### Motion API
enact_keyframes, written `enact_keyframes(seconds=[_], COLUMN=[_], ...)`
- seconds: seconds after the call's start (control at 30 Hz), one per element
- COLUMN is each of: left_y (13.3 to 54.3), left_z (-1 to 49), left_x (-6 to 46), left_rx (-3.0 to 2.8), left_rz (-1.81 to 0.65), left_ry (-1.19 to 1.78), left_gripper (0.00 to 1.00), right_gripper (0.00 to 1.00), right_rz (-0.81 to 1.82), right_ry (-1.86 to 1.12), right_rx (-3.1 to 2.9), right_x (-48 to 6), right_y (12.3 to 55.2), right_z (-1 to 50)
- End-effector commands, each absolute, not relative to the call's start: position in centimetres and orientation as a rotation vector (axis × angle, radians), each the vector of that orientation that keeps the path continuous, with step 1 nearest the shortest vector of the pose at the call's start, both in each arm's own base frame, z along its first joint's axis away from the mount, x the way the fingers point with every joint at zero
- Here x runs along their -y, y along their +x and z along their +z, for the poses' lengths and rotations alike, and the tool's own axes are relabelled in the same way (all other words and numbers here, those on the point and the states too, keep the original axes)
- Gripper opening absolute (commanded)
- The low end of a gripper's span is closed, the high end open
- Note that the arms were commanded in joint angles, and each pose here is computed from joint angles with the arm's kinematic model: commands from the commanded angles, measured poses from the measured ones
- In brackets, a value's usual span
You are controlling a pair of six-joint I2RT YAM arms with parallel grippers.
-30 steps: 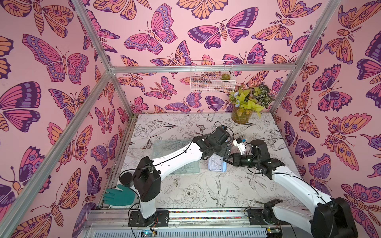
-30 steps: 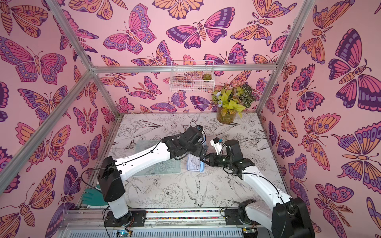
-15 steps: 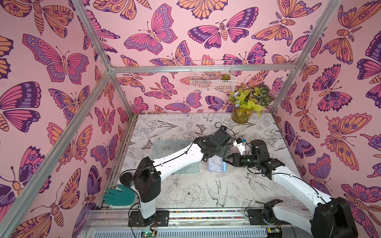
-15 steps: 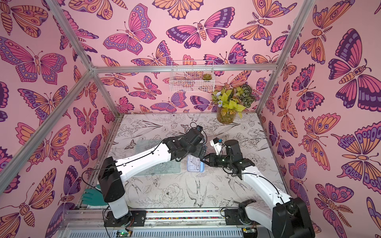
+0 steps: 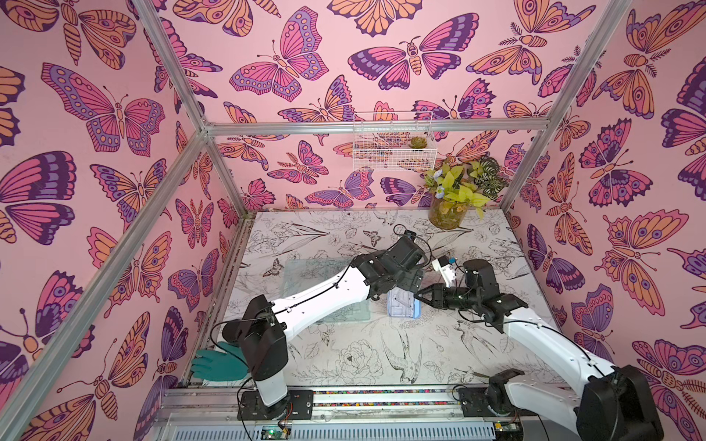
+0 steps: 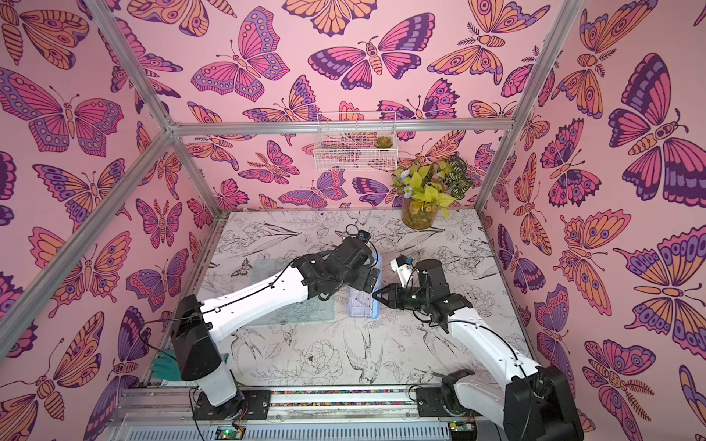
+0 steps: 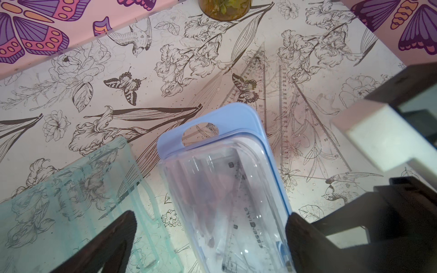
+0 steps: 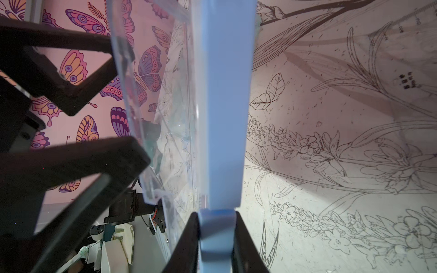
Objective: Open the ruler set and take out the ruler
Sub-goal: Open the ruler set bag at the center of the board.
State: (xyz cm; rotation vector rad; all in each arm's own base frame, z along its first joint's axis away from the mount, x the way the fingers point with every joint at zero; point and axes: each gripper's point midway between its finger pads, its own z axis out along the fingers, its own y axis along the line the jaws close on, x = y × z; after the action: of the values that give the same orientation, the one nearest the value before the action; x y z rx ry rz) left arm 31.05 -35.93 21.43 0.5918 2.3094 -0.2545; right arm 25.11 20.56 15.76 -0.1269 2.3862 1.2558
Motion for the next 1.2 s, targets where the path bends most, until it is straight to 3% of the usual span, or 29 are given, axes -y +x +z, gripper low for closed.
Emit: enact_keyframes(seconds=[0.0, 0.33, 0.67, 1.17], left_y=[30.9, 30.1, 28.6, 27.8], left_z=[21.1, 23.4, 22.5, 22.7], left_x=[34.4, 30.4, 25.6, 17.5], left_rx=[-2.326, -2.293, -2.319, -2.324], left_rz=[-0.200, -0.168, -0.140, -0.073], left_ry=[0.575, 0.512, 0.411, 0.235], left_gripper=[1.00, 1.00, 1.00, 1.00], right_gripper=[0.00, 0.00, 0.00, 0.00], right_rz=[1.244, 1.261, 1.309, 1.339], right_ry=[-0.155, -0.152, -0.120, 0.018], right_rx=[-2.347, -2.359, -2.407, -2.582], right_x=[-20.6, -20.8, -21.1, -20.7], right_y=[25.5, 25.5, 25.0, 23.1], right_z=[16.5, 16.3, 14.5, 8.6])
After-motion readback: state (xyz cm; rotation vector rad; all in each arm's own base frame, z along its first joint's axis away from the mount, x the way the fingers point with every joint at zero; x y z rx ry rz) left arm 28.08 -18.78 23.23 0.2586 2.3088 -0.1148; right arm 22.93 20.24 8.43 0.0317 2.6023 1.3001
